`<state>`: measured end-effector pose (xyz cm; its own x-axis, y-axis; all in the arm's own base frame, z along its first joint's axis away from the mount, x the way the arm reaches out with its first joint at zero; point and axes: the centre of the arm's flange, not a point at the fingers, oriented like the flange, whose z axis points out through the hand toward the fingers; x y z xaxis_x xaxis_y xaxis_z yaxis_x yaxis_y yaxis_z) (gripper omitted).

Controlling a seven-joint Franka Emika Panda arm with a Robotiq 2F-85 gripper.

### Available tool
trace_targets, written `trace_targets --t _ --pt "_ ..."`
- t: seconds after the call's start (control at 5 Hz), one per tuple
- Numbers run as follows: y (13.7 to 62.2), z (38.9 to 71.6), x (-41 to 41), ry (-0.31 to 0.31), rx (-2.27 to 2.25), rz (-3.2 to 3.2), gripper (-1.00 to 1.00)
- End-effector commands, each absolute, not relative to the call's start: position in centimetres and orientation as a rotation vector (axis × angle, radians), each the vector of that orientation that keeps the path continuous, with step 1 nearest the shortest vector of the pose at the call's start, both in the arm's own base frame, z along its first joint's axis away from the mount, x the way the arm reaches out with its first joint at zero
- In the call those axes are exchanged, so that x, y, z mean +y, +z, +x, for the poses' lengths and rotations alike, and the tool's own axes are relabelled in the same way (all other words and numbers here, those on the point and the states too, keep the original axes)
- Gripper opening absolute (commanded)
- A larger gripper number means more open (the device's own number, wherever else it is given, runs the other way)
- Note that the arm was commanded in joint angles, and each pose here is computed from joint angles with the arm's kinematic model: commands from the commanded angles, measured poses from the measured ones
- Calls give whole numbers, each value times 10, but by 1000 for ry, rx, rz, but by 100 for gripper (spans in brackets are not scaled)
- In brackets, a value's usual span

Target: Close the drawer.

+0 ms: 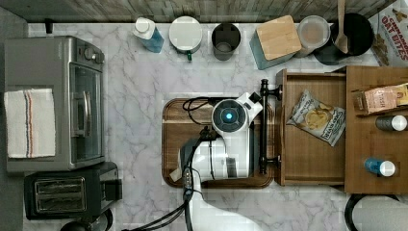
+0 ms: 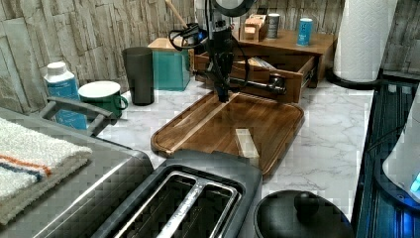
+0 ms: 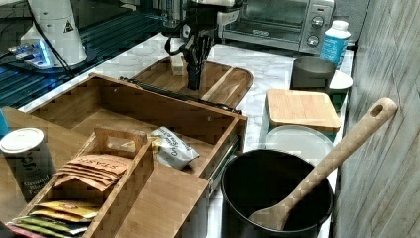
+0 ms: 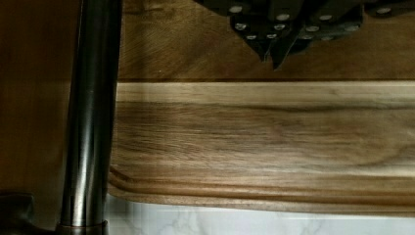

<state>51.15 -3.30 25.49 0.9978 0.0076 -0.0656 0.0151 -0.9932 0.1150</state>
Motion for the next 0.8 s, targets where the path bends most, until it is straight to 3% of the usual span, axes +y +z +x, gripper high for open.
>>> trace_targets --t 0.2,0.8 --pt "287 532 -120 -12 -86 3064 -100" --pt "299 518 -254 41 -41 3100 -100"
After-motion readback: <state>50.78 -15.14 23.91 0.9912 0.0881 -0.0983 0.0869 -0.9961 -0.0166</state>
